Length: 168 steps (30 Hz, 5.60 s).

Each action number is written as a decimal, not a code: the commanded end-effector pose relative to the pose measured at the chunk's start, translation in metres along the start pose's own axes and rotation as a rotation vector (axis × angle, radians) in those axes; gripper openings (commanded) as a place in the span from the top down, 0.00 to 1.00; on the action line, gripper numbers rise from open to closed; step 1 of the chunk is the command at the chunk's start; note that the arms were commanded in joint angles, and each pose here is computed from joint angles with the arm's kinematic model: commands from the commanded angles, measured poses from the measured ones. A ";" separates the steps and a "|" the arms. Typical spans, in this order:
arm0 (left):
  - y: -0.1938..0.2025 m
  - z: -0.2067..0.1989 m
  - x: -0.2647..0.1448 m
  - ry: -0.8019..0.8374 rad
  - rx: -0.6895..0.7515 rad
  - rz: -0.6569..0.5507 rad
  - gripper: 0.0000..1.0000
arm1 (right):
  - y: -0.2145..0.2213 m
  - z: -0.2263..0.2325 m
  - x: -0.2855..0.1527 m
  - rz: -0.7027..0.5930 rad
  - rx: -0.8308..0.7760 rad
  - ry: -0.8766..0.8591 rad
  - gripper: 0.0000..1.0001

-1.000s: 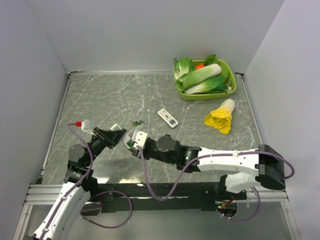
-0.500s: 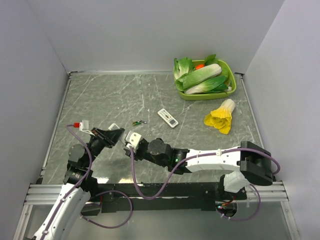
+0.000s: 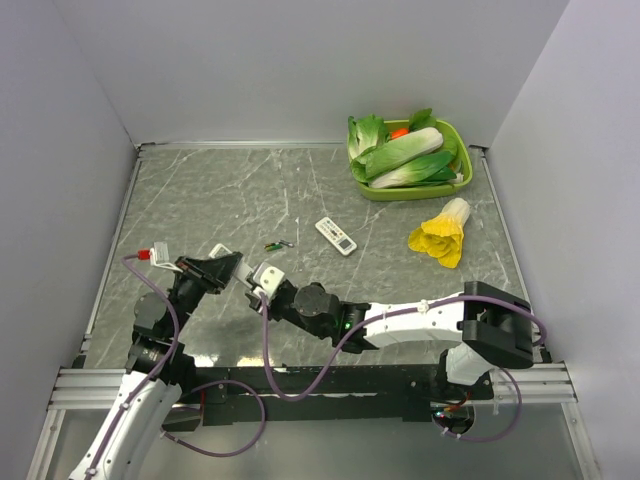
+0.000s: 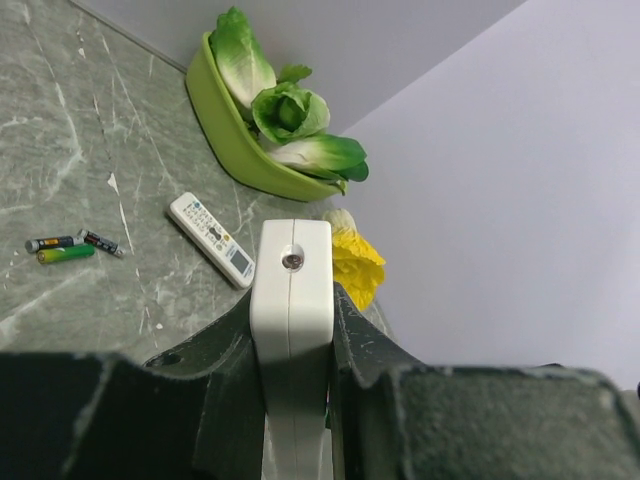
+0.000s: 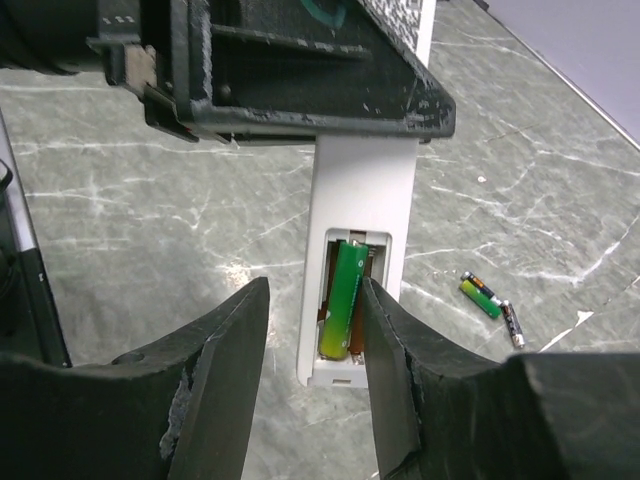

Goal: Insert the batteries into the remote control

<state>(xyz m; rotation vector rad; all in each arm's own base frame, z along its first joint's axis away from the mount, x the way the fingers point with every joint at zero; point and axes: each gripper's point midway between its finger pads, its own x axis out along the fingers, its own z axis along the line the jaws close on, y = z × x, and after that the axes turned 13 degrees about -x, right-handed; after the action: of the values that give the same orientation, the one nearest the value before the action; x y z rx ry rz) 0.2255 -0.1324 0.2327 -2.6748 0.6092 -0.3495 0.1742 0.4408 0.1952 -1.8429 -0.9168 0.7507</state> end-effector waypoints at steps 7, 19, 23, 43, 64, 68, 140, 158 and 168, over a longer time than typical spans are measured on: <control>-0.017 -0.028 -0.002 0.078 0.002 -0.074 0.96 | -0.004 -0.005 0.005 -0.078 0.017 0.062 0.54; -0.018 -0.032 -0.003 0.093 0.022 -0.076 0.97 | -0.013 -0.008 0.013 -0.121 -0.025 0.078 0.54; -0.018 -0.032 -0.005 0.096 0.029 -0.078 0.96 | -0.017 -0.009 0.015 -0.132 -0.032 0.082 0.54; -0.024 -0.033 -0.009 0.108 0.116 -0.109 0.96 | -0.046 -0.022 -0.003 -0.291 -0.085 0.111 0.44; -0.026 -0.035 -0.007 0.088 0.073 -0.113 0.96 | -0.043 -0.007 0.016 -0.258 -0.118 0.053 0.52; -0.028 -0.035 -0.006 0.069 0.060 -0.117 0.96 | -0.036 -0.001 0.018 -0.236 -0.115 0.032 0.52; 0.024 -0.090 -0.024 0.432 0.131 0.180 0.98 | -0.032 -0.017 -0.084 -0.175 0.460 -0.412 0.23; 0.031 -0.107 -0.031 0.509 0.135 0.243 0.98 | -0.042 -0.010 -0.073 -0.231 0.528 -0.490 0.35; 0.031 -0.110 -0.031 0.514 0.128 0.243 0.98 | -0.037 -0.004 -0.065 -0.216 0.539 -0.513 0.42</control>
<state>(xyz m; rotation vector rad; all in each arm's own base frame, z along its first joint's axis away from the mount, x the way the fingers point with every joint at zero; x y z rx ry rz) 0.1619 -0.1766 0.2933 -2.3888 1.0124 -0.8785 0.1307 0.3874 0.2094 -1.1285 -0.9957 1.2711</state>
